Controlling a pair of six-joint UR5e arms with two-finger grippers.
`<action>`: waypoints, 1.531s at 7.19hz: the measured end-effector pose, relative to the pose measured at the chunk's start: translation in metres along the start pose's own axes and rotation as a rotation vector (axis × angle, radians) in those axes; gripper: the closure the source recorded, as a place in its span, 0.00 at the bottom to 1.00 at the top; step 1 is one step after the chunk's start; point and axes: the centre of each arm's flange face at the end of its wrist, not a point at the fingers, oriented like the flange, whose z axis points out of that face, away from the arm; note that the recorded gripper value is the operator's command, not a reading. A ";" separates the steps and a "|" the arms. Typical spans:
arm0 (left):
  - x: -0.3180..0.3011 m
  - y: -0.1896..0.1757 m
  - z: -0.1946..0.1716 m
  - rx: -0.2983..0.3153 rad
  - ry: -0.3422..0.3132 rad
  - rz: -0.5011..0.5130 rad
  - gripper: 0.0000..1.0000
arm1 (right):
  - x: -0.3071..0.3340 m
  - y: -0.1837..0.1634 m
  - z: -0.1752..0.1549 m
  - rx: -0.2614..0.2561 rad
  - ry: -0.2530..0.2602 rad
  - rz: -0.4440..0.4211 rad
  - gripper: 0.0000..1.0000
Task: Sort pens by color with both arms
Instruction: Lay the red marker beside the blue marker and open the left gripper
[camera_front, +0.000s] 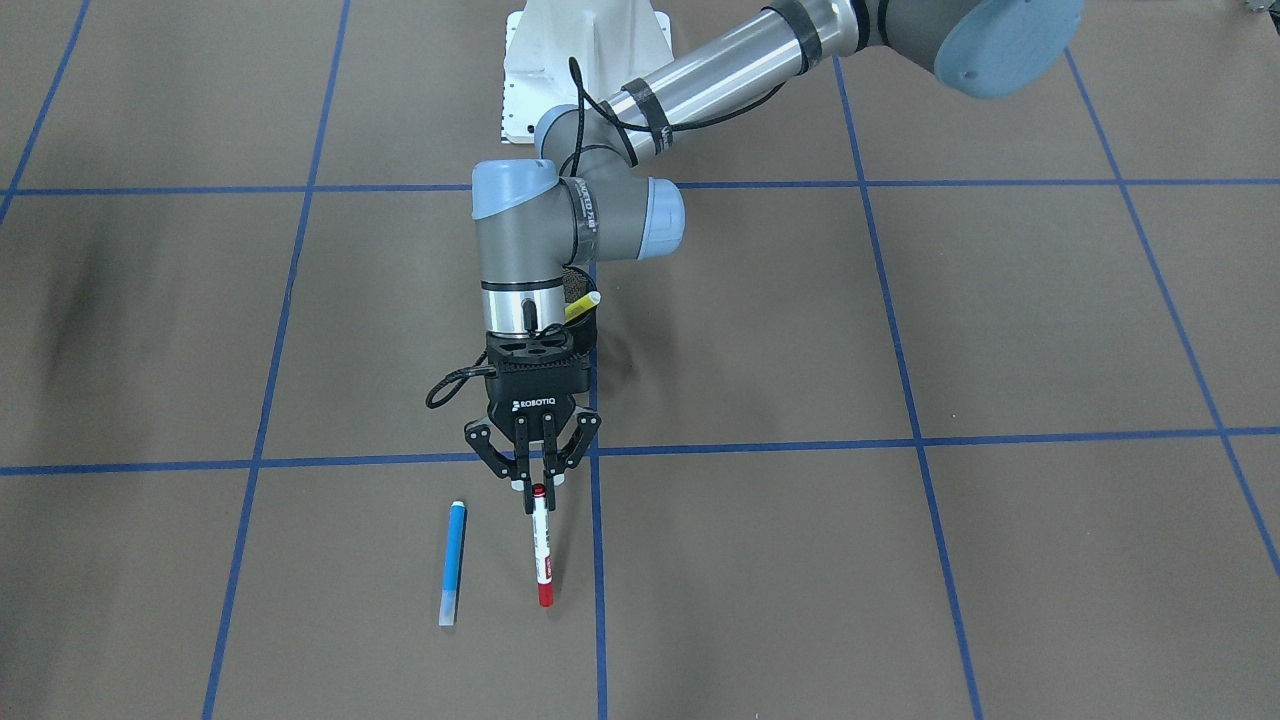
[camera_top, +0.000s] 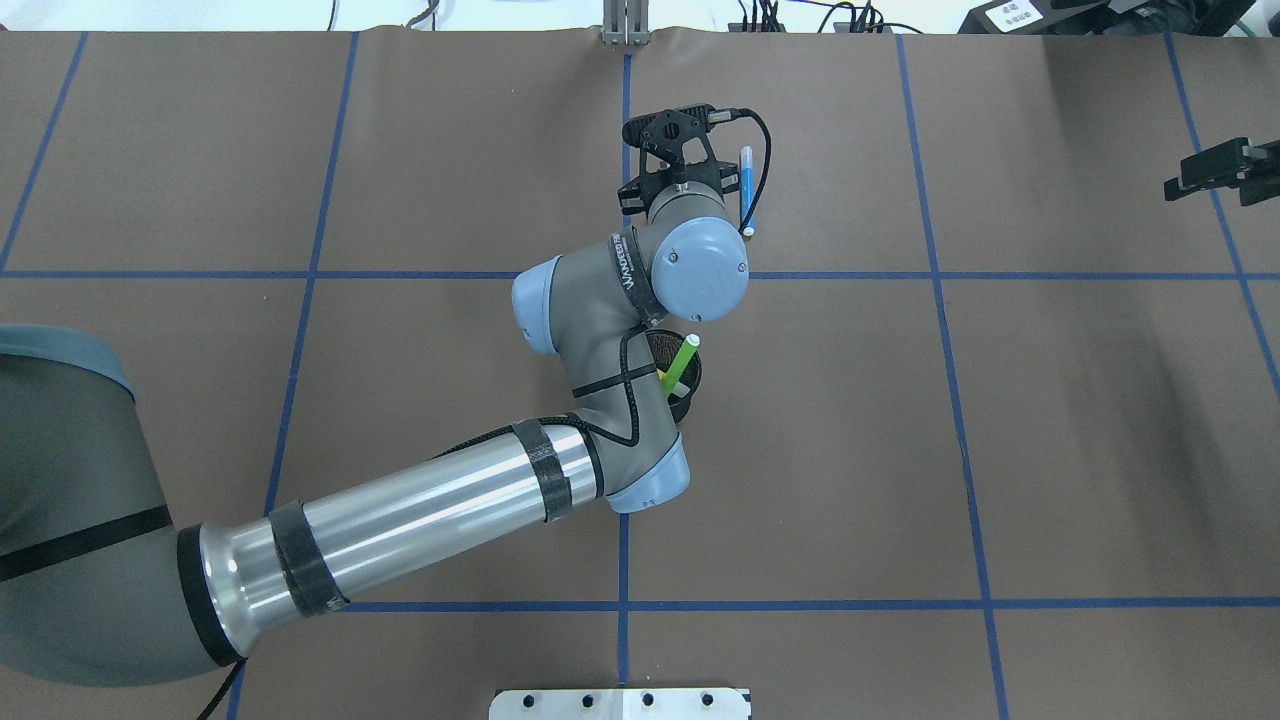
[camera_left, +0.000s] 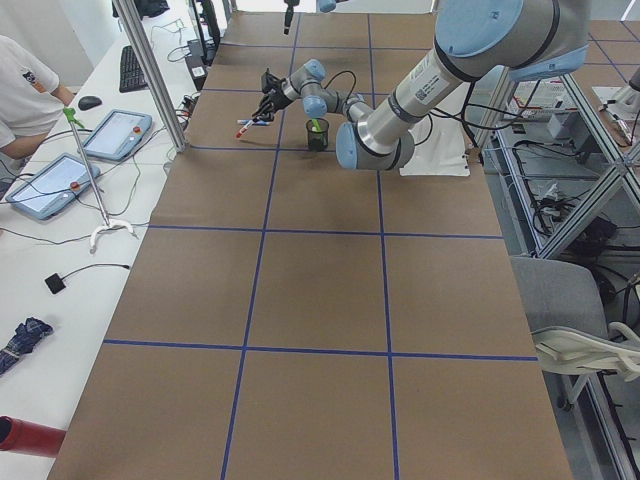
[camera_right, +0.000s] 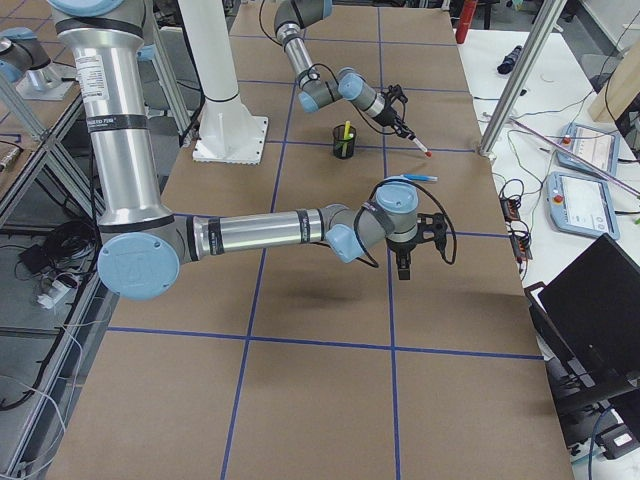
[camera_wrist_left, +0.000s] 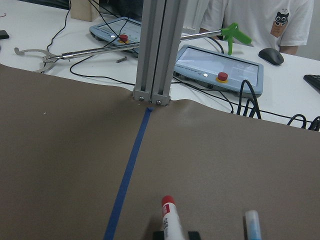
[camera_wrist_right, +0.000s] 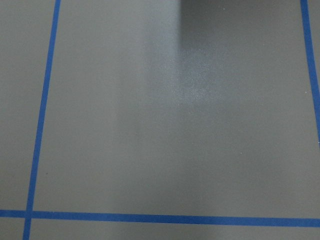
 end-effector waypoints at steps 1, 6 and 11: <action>-0.001 0.002 0.004 0.000 0.004 -0.003 0.75 | 0.001 0.000 0.000 -0.001 0.001 0.001 0.01; 0.003 0.003 0.003 -0.022 0.016 0.007 0.01 | -0.001 0.001 -0.001 0.001 -0.001 0.000 0.01; 0.001 -0.037 -0.021 -0.094 0.101 -0.015 0.01 | -0.030 -0.009 -0.004 0.005 -0.030 -0.019 0.01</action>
